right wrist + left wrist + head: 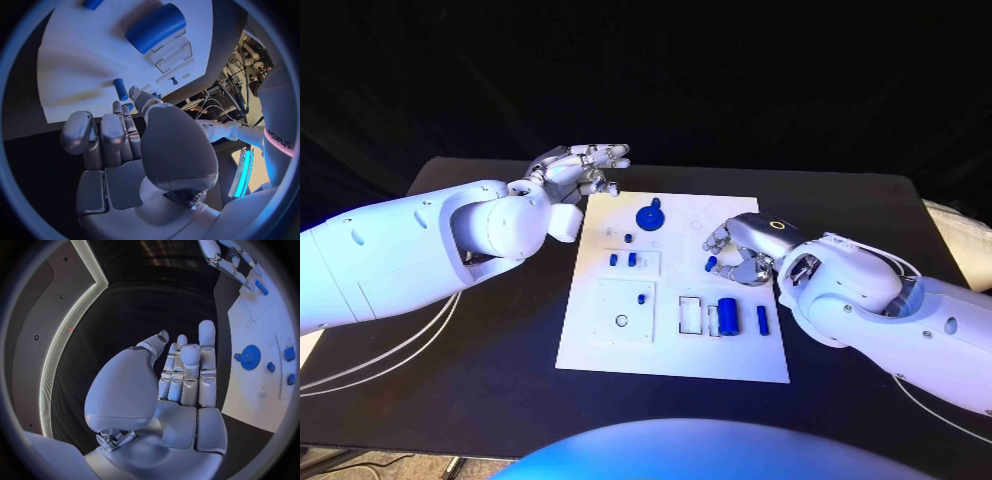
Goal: Assemble the parts on the task board
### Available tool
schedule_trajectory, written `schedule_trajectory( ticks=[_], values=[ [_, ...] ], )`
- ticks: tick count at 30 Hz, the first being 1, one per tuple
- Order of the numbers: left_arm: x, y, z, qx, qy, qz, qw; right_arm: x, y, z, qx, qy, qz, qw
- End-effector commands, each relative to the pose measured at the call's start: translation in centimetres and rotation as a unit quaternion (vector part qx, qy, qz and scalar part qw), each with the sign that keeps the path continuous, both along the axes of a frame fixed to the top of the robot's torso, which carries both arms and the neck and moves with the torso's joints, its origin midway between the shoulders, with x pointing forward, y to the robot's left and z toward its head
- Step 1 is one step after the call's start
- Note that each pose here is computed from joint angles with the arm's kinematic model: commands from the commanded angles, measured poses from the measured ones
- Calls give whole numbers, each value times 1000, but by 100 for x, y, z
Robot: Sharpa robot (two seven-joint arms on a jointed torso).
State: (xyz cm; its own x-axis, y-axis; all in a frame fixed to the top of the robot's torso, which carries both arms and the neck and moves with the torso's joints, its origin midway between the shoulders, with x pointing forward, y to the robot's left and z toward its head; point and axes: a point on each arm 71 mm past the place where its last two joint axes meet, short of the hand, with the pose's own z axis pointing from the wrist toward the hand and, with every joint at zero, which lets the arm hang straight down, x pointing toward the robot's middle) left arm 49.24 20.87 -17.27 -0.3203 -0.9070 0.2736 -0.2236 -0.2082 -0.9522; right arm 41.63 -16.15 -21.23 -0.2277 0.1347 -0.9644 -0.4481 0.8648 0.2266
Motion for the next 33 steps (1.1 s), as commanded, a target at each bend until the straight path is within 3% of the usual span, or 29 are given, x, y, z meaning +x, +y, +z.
schedule_trajectory(
  ticks=[1, 21, 33],
  values=[
    [-7, -25, 5, -7, -1, -12, 1000, 10, 12, -30, -17, 6, -2, 1000],
    [-6, -35, 2, -8, 2, -15, 1000, 95, 33, -142, -31, 21, -8, 999],
    [-6, -39, -1, -8, 3, -17, 1000, 83, 77, -87, 3, -1, -6, 1000]
  ],
)
